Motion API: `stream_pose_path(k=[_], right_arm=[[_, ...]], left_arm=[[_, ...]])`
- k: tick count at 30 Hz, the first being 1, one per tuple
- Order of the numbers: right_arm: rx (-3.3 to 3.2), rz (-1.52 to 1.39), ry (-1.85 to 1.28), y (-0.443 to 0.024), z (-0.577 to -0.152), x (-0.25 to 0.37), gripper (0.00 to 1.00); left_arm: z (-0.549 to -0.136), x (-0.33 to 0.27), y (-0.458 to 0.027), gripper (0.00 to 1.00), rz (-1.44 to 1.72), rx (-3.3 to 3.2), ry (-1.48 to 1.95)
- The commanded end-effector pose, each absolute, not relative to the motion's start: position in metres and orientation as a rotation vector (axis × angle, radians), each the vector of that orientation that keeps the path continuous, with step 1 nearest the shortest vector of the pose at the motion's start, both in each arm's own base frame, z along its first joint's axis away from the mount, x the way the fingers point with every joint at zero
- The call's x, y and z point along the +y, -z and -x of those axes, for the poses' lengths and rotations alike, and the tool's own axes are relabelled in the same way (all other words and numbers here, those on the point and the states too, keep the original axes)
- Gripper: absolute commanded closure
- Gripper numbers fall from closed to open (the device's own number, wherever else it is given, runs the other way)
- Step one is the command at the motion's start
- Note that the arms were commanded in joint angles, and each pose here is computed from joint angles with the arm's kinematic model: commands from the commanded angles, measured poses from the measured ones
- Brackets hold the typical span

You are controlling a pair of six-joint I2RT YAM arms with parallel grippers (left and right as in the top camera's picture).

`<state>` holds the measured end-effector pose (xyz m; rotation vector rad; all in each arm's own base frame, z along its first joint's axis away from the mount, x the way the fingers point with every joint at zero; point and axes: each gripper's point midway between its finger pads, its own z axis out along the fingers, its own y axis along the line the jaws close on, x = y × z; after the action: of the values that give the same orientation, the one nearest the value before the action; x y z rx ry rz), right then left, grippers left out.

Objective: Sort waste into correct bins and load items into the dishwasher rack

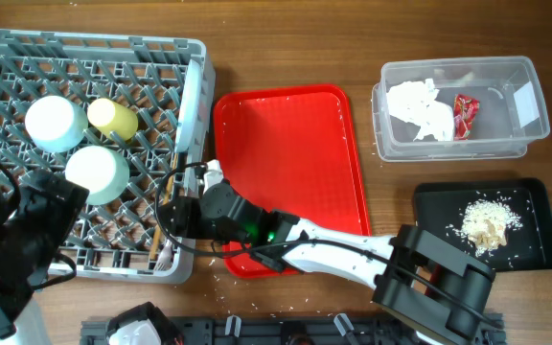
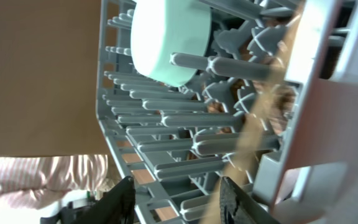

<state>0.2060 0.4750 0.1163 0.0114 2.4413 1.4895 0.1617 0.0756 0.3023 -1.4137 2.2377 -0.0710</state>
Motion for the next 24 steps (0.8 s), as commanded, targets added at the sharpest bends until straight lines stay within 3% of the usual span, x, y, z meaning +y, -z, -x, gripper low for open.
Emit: stream_pose_path(k=[1,6,11,16,17,24], right_arm=[[2.391,0.108,-1.484,-0.132,-0.207,0.479,0.53],[2.308,0.221,-1.351,-0.198,-0.208,0.453,0.53],[2.242,0.074,-0.981,-0.272,-0.217,0.322,0.4],[2.28,-0.067,-0.706,-0.284,-0.18,0.188,0.37],[2.304,-0.102,-0.676,-0.28,-0.17,0.166,0.0],[2.351,-0.093,-0.621,-0.27,-0.147,0.128,0.0]], left_arm=[[-0.16,0.079,-0.303,0.0,1.419,2.225,0.051],[-0.16,0.079,-0.303,0.0,1.419,2.225,0.051],[-0.16,0.079,-0.303,0.0,1.419,2.225,0.051],[-0.16,0.079,-0.303,0.0,1.419,2.225,0.051],[-0.16,0.079,-0.303,0.0,1.419,2.225,0.051],[-0.16,0.079,-0.303,0.0,1.419,2.225,0.051]])
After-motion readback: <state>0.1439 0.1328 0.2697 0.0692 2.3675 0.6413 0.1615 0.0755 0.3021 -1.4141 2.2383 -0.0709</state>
